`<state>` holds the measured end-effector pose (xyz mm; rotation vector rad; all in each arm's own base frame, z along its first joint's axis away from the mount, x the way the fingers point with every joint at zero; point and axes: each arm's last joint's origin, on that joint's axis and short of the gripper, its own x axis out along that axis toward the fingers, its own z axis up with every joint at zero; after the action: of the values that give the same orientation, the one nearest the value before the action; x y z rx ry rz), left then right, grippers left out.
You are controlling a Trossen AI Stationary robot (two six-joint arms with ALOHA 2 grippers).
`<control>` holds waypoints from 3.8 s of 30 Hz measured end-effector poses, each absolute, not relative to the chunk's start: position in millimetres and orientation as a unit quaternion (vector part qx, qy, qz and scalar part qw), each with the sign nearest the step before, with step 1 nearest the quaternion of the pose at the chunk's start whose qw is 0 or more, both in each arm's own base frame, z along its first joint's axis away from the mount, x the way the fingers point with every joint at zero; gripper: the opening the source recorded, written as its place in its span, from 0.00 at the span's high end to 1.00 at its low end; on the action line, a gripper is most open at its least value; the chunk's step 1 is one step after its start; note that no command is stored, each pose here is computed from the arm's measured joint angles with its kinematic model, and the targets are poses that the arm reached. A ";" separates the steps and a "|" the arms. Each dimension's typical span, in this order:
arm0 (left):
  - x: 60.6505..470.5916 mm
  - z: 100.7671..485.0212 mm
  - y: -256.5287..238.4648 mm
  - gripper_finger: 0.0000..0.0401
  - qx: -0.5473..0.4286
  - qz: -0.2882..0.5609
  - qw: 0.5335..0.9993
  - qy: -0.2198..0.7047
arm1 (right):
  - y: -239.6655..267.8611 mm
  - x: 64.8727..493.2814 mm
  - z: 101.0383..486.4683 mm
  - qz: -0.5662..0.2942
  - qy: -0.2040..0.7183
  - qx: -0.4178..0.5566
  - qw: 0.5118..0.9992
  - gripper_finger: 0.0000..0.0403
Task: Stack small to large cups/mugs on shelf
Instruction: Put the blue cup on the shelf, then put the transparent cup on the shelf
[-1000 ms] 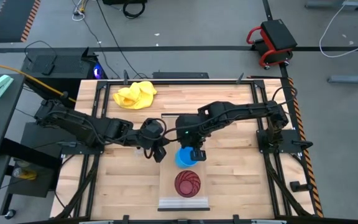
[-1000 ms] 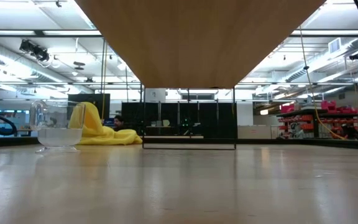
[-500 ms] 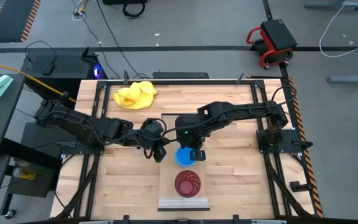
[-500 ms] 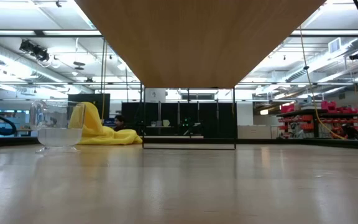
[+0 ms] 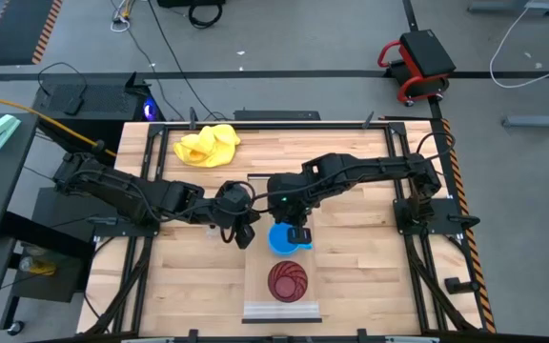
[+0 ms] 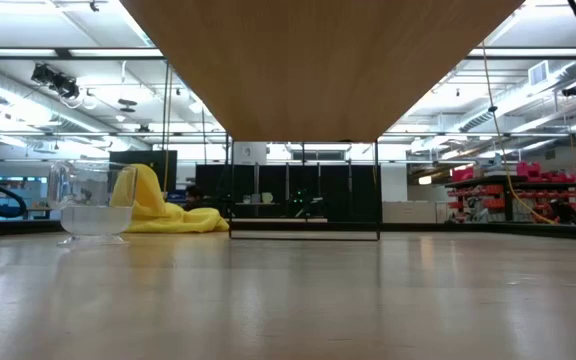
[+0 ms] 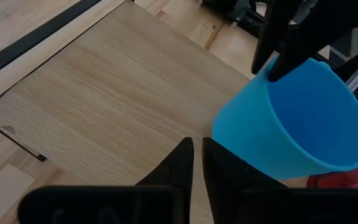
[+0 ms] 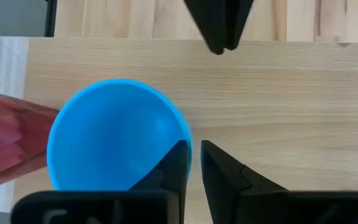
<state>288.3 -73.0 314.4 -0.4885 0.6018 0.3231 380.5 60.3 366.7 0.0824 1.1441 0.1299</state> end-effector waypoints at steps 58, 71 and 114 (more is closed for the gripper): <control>301.6 305.1 -74.5 0.90 -0.240 0.163 0.914 0.284 | 164.5 267.5 304.7 -0.202 0.342 0.228 0.889 1.00; 268.2 328.9 -61.5 0.93 -0.225 0.177 0.907 0.308 | 150.2 222.2 366.5 -0.129 0.281 0.278 0.909 0.98; 165.4 185.0 -31.7 0.87 -0.486 0.198 0.717 0.459 | 136.2 156.0 356.3 -0.262 0.363 0.288 0.846 0.88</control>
<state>165.4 -31.7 185.0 -1.0748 1.0165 0.4381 156.0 136.2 356.3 0.6065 0.7664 -0.5532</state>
